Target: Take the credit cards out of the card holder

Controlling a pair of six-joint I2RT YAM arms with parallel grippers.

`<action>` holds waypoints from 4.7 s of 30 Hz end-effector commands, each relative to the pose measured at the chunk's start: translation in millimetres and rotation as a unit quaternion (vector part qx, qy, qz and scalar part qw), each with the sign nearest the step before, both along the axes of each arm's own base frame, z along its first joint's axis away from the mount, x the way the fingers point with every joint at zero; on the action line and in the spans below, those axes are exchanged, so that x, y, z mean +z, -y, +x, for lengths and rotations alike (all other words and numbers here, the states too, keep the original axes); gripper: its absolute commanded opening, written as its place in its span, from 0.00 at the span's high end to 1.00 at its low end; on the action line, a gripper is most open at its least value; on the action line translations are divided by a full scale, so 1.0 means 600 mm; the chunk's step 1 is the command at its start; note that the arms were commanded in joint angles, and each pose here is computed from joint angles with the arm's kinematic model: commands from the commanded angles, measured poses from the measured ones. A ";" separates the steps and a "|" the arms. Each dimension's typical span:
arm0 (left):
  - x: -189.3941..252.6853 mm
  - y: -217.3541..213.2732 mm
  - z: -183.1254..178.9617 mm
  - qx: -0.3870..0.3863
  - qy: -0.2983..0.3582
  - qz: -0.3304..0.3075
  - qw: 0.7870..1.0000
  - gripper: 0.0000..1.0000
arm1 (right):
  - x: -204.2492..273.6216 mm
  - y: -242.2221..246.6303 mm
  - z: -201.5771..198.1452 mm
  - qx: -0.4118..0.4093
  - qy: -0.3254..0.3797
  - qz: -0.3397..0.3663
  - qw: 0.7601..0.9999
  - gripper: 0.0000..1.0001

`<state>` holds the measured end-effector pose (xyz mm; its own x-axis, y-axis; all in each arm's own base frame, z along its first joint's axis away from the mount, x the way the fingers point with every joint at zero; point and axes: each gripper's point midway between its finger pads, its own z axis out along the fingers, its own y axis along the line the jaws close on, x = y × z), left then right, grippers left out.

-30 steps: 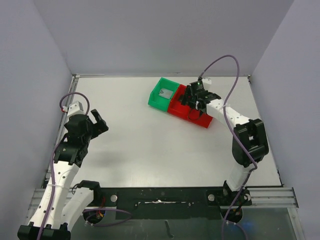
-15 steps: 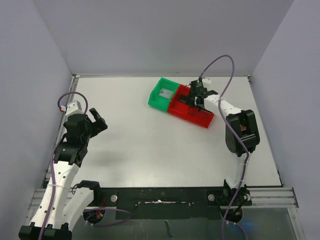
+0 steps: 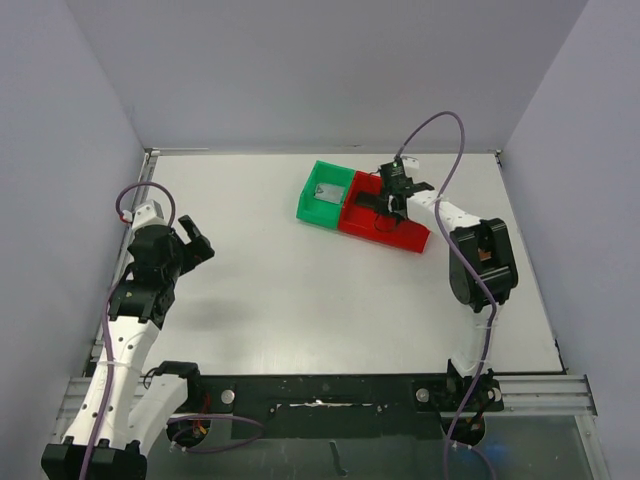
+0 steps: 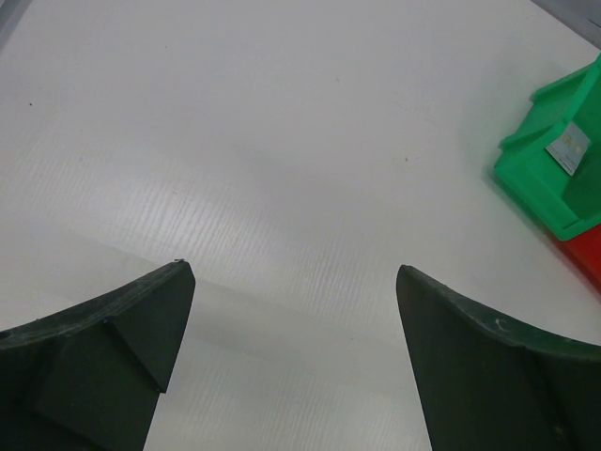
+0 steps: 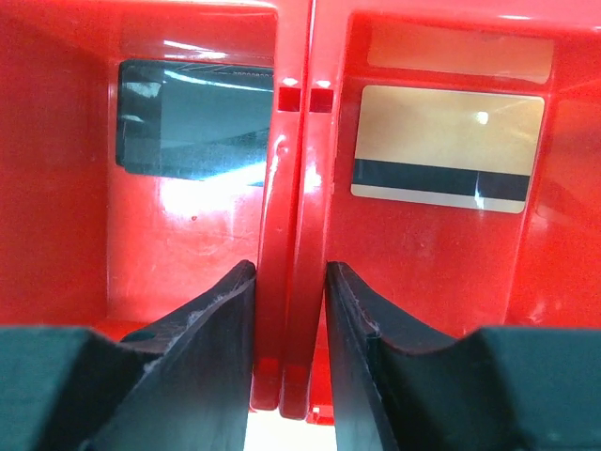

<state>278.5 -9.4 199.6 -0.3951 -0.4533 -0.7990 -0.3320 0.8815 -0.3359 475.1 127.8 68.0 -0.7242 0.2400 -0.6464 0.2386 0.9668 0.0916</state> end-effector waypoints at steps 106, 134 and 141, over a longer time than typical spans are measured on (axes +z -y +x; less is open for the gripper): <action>-0.041 0.094 0.061 -0.143 -0.015 -0.092 0.985 0.13 | 0.083 0.153 -0.385 -0.157 0.029 0.122 0.980 0.20; -0.037 0.109 0.061 -0.176 -0.007 -0.073 0.982 0.14 | -0.065 0.017 -0.474 0.006 -0.115 0.257 0.959 0.40; -0.043 0.138 0.053 -0.208 -0.019 -0.081 0.974 0.14 | -0.023 -0.029 -0.495 0.025 -0.085 0.266 0.960 0.38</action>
